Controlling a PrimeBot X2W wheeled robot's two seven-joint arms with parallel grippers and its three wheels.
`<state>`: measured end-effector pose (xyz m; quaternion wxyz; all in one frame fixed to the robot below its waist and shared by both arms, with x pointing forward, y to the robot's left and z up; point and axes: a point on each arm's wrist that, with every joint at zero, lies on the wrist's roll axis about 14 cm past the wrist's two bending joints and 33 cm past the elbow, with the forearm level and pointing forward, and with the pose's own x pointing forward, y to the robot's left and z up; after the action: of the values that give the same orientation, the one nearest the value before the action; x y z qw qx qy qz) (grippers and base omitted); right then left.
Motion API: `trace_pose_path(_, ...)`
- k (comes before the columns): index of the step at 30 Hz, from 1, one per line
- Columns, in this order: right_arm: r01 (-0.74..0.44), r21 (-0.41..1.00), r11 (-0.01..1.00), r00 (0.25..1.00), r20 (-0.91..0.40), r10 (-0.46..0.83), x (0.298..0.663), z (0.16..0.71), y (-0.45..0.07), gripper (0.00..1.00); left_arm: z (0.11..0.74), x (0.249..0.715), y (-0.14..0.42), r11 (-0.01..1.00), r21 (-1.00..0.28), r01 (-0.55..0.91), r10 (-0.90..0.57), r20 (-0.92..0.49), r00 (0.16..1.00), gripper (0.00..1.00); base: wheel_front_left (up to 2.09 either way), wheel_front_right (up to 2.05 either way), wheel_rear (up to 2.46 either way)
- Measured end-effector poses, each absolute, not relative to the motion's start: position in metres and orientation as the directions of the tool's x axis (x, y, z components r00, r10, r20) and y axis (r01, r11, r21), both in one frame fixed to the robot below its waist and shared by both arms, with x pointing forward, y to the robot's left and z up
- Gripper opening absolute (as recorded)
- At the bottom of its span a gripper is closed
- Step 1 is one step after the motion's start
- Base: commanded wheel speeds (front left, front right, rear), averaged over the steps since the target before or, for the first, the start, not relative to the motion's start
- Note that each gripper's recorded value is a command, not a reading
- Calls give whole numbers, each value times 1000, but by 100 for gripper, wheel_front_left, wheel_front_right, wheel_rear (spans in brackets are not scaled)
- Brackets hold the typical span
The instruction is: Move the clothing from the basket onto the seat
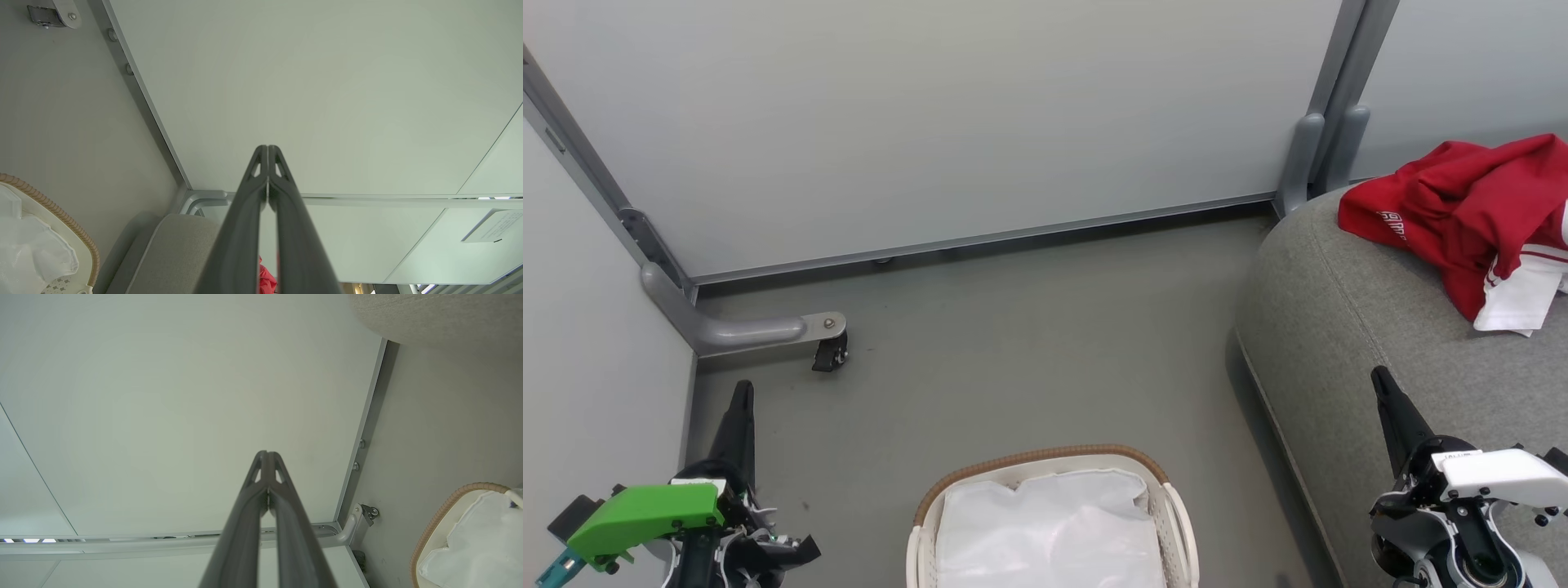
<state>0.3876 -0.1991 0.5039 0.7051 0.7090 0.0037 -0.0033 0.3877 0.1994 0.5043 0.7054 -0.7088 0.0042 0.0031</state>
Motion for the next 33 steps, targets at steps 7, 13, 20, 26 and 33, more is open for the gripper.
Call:
trace_pose_path(7, 10, 1000, -5, 1000, -10, 1, 388, 504, -199, 0, 504, 388, 200, -5, -1000, -10, -1, -10, 1000, 0, 0, 0, 0)
trace_pose_path(13, 10, 1000, -5, 1000, -10, 1, 388, 504, -199, 0, 504, 388, 200, -5, -1000, -10, -1, -10, 1000, 0, 0, 0, 0)
trace_pose_path(20, 10, 1000, -6, 1000, -10, 1, 388, 504, -199, 0, 504, 388, 200, -5, -1000, -10, -1, -10, 1000, 0, 0, 0, 0)
trace_pose_path(26, 10, 1000, -6, 1000, -10, 1, 388, 504, -199, 0, 504, 388, 200, -5, -1000, -10, 0, -10, 1000, 0, 0, 0, 0)
trace_pose_path(33, 10, 1000, -6, 1000, -10, 1, 388, 504, -199, 0, 504, 388, 200, -5, -1000, -10, 0, -10, 1000, 0, 0, 0, 0)
